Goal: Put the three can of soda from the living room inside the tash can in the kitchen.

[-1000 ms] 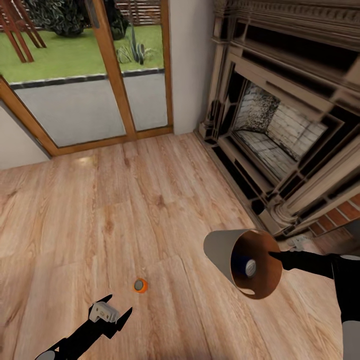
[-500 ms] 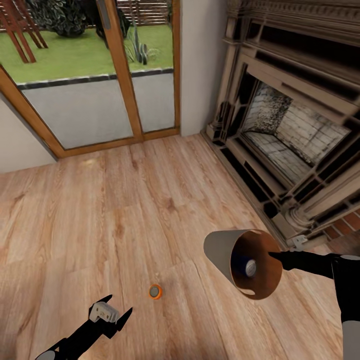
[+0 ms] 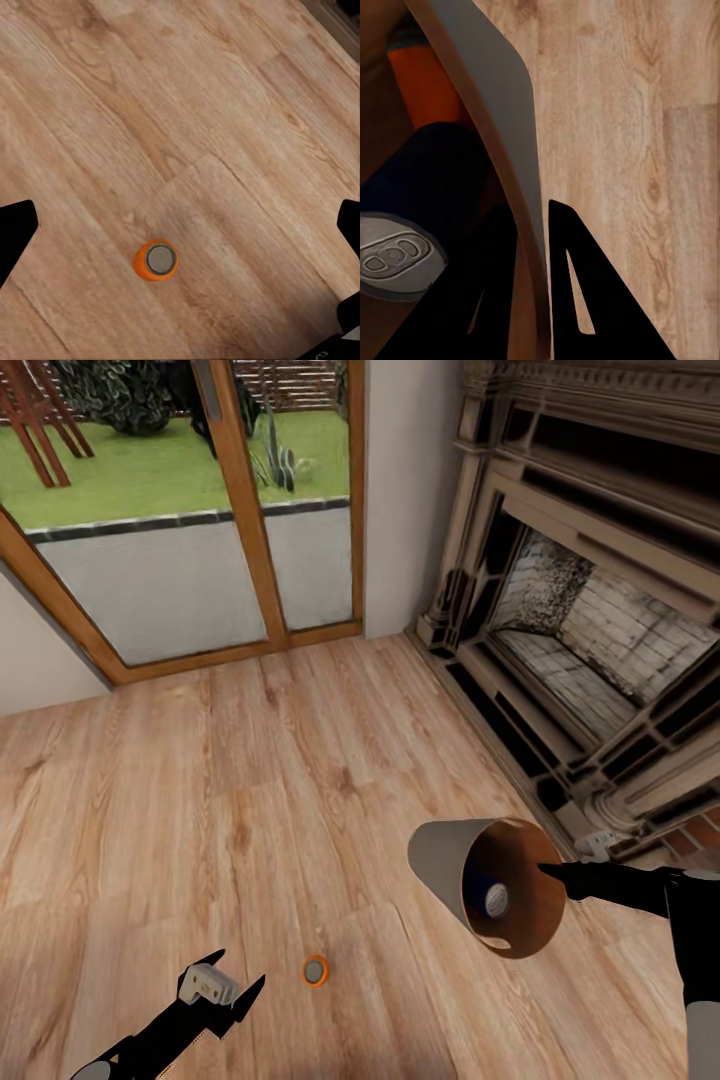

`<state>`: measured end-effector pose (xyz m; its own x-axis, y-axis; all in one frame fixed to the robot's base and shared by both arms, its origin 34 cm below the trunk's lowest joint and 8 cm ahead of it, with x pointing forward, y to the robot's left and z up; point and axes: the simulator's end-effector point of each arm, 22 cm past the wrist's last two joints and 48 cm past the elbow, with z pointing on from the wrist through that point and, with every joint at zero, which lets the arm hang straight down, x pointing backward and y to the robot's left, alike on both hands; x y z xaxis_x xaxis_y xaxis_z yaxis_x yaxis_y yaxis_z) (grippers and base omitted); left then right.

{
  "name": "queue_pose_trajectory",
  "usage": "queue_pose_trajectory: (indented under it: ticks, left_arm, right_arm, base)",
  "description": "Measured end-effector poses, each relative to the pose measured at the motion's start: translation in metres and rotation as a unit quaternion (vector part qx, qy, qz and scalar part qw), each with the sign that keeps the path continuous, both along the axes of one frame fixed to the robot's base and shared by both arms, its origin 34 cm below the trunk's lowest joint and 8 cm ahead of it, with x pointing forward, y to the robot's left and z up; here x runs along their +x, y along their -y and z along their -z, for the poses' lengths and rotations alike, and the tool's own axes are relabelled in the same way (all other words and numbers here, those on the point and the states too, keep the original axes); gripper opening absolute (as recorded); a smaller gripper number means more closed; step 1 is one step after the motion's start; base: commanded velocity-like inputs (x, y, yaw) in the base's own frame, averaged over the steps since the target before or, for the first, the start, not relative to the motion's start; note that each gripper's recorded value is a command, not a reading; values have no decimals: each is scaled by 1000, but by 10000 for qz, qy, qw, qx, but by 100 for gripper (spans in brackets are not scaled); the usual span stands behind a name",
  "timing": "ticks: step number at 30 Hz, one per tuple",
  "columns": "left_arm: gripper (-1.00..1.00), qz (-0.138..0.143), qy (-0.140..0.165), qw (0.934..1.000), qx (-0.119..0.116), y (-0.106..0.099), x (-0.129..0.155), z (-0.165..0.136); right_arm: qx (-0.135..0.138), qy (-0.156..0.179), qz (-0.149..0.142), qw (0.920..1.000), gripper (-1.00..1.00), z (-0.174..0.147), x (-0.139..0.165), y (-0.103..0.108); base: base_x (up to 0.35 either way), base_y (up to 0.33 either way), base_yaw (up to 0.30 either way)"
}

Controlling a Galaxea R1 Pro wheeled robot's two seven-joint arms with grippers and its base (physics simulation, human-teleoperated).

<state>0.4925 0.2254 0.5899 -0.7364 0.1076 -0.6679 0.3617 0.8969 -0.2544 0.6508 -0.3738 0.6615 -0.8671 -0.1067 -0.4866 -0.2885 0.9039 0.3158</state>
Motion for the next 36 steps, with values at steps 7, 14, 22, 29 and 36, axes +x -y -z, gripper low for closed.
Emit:
queue_pose_trajectory:
  ticks: [7, 14, 22, 29, 36]
  left_arm:
    - [100, -115, -434, 9990, -56, 0, -10, 9]
    - [100, -479, -1328, 9899, -133, -5, 0, 3]
    - [100, -446, -2116, 9755, -406, 35, 53, -27]
    - [100, -266, -2761, 9587, -624, 74, 27, -7]
    - [100, -190, -2951, 9522, -767, 95, 19, 9]
  right_arm:
    - [-28, -7, -6, 10000, -100, 0, -1, 3]
    - [-27, -3, -18, 10000, -100, -1, -1, 2]
    - [-61, 28, -16, 10000, -100, -3, 1, 4]
    - [-238, -32, 83, 9997, -100, -8, 1, 24]
    - [-390, -307, 368, 9981, -100, -2, 0, 50]
  base:
    - [319, 101, 0]
    - [248, 69, 0]
    - [42, 11, 0]
    - [3, 1, 0]
    - [0, 0, 0]
